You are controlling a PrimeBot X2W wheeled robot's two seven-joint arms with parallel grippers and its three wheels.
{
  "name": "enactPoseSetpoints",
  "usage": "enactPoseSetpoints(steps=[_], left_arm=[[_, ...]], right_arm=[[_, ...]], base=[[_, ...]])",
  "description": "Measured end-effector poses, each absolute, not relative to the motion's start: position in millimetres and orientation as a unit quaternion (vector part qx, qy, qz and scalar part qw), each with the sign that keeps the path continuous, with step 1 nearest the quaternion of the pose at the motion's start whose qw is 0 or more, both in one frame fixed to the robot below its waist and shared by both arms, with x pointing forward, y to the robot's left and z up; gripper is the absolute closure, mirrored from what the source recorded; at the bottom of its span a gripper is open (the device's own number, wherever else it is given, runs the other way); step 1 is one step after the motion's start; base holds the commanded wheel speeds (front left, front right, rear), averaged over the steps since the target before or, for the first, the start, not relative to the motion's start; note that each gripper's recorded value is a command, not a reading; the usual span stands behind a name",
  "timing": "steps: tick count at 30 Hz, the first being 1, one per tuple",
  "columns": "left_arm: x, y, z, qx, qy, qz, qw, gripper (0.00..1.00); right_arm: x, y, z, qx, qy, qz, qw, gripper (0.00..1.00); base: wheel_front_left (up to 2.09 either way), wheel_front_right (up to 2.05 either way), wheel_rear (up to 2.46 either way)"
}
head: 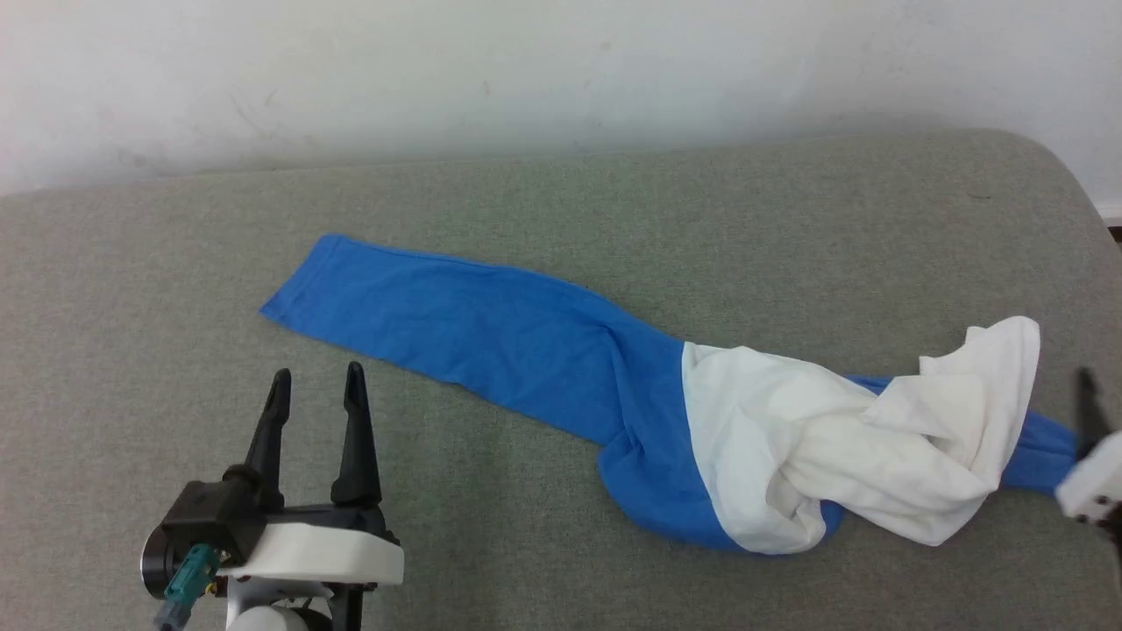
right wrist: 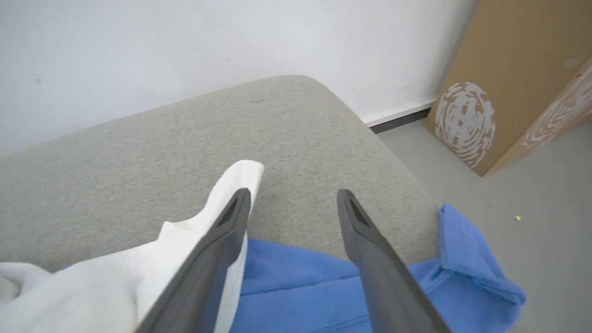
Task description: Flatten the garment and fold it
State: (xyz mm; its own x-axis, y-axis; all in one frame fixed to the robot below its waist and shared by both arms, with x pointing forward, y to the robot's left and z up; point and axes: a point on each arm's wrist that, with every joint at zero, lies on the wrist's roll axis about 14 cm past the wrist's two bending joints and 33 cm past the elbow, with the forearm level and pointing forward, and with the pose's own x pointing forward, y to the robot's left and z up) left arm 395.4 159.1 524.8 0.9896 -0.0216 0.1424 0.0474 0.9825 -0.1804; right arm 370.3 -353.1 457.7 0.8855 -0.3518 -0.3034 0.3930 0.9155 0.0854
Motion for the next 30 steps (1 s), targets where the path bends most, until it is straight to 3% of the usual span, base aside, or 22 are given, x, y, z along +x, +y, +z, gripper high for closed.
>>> enactPoseSetpoints(steps=[5, 10, 11, 12, 13, 16, 24, 26, 30], left_arm=[[397, 156, 522, -0.093, -0.066, -0.021, 0.993, 0.00], [399, 155, 518, -0.093, -0.060, -0.023, 0.994, 0.00], [399, 154, 517, -0.093, -0.059, -0.023, 0.994, 0.00], [399, 155, 517, -0.094, -0.059, -0.023, 0.994, 0.00], [398, 154, 517, -0.094, -0.059, -0.023, 0.994, 0.00], [398, 155, 519, -0.094, -0.061, -0.023, 0.993, 0.00], [392, 151, 528, -0.093, -0.073, -0.031, 0.993, 0.00], [389, 148, 530, -0.093, -0.075, -0.036, 0.992, 0.00], [383, 146, 536, -0.093, -0.083, -0.041, 0.991, 0.00]], right_arm=[[383, -307, 442, 0.088, 0.219, -0.111, 0.965, 0.00], [370, -285, 408, 0.094, 0.321, -0.071, 0.940, 0.00], [366, -284, 402, 0.093, 0.337, -0.069, 0.934, 0.47], [364, -282, 398, 0.097, 0.345, -0.066, 0.931, 0.77], [364, -280, 398, 0.100, 0.346, -0.063, 0.931, 1.00], [371, -280, 410, 0.095, 0.317, -0.061, 0.942, 1.00], [392, -273, 504, 0.053, 0.127, -0.052, 0.989, 1.00], [381, -264, 513, 0.050, 0.115, -0.045, 0.991, 1.00], [334, -245, 500, 0.051, 0.160, -0.034, 0.985, 1.00]], base=[[0.00, 0.00, 0.00], [0.00, 0.00, 0.00], [0.00, 0.00, 0.00], [0.00, 0.00, 0.00], [0.00, 0.00, 0.00], [0.00, 0.00, 0.00], [0.00, 0.00, 0.00], [0.00, 0.00, 0.00], [0.00, 0.00, 0.00]])
